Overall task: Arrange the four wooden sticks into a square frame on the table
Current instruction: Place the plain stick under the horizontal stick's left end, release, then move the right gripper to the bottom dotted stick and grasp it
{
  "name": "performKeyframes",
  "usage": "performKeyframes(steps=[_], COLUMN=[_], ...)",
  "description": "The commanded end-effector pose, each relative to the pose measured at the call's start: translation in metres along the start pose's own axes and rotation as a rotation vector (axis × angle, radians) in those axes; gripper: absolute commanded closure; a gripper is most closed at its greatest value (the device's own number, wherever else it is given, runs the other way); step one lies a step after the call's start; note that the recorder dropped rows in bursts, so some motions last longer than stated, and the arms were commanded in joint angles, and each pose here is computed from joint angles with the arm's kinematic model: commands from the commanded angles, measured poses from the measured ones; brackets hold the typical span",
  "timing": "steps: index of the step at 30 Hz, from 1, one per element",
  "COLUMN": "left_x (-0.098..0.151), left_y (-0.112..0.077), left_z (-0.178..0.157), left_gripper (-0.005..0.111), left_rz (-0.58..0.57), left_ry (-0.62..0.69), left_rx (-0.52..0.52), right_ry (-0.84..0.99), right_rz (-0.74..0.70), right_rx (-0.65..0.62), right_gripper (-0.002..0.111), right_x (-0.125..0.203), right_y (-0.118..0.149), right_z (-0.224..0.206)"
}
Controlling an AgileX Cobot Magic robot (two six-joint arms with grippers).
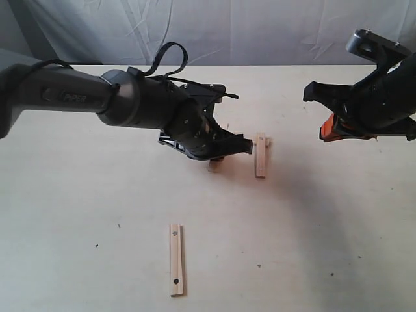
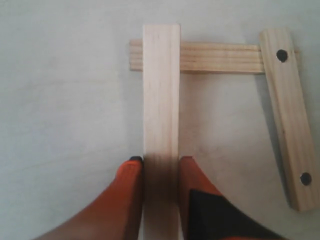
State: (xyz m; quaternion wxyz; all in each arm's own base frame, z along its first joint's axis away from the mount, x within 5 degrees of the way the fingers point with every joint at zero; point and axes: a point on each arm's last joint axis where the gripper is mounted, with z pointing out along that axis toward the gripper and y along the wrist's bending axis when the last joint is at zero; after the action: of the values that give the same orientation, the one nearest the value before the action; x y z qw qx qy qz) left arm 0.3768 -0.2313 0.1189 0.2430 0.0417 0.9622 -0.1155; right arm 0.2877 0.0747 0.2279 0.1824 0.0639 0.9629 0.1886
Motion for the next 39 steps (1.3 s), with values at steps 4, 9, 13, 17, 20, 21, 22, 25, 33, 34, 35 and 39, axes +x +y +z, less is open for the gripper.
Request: performKeyframes(steps=[4, 9, 13, 17, 20, 21, 22, 25, 33, 34, 35, 39], left_x=[0.003, 0.001, -0.003, -0.012, -0.022, -0.025, -0.028, -0.035, -0.045, -0.048, -0.051, -0.055], left_y=[0.002, 0.001, 0.000, 0.005, 0.020, 0.026, 0.032, 0.054, 0.106, 0.112, 0.118, 0.140], left_z=[0.004, 0.003, -0.007, -0.033, -0.057, -0.066, -0.076, -0.109, -0.182, -0.193, -0.204, -0.238], left_gripper=[0.101, 0.069, 0.065, 0.065, 0.067, 0.069, 0.073, 0.095, 0.107, 0.107, 0.107, 0.107], left_rz=[0.052, 0.042, 0.036, 0.039, 0.024, 0.022, 0.045, 0.234, 0.181, 0.155, 0.131, 0.042], left_ry=[0.015, 0.013, 0.006, 0.017, 0.036, 0.041, 0.039, 0.099, 0.135, 0.101, 0.068, -0.010], left_rx=[-0.027, -0.022, -0.021, -0.059, -0.117, -0.140, -0.165, -0.276, -0.443, -0.428, -0.401, -0.188], right_ry=[-0.023, -0.029, -0.030, -0.030, -0.028, -0.025, -0.025, -0.015, 0.095, 0.105, 0.112, 0.156], right_rz=[-0.001, 0.005, 0.002, 0.000, -0.019, -0.032, -0.059, -0.149, -0.358, -0.359, -0.375, -0.409], right_rx=[-0.008, -0.014, -0.017, -0.017, -0.017, -0.017, -0.016, -0.027, -0.112, -0.120, -0.131, -0.159], right_gripper=[0.108, 0.108, 0.108, 0.108, 0.108, 0.108, 0.108, 0.108, 0.106, 0.104, 0.101, 0.093], right_x=[-0.001, -0.002, -0.002, -0.002, -0.002, -0.001, -0.001, 0.002, 0.042, 0.049, 0.056, 0.086], right_y=[0.001, 0.002, 0.002, 0.002, 0.002, 0.002, 0.002, 0.010, 0.068, 0.077, 0.086, 0.116], right_z=[-0.002, -0.002, -0.002, -0.002, -0.002, -0.002, -0.002, 0.000, 0.013, 0.017, 0.020, 0.032])
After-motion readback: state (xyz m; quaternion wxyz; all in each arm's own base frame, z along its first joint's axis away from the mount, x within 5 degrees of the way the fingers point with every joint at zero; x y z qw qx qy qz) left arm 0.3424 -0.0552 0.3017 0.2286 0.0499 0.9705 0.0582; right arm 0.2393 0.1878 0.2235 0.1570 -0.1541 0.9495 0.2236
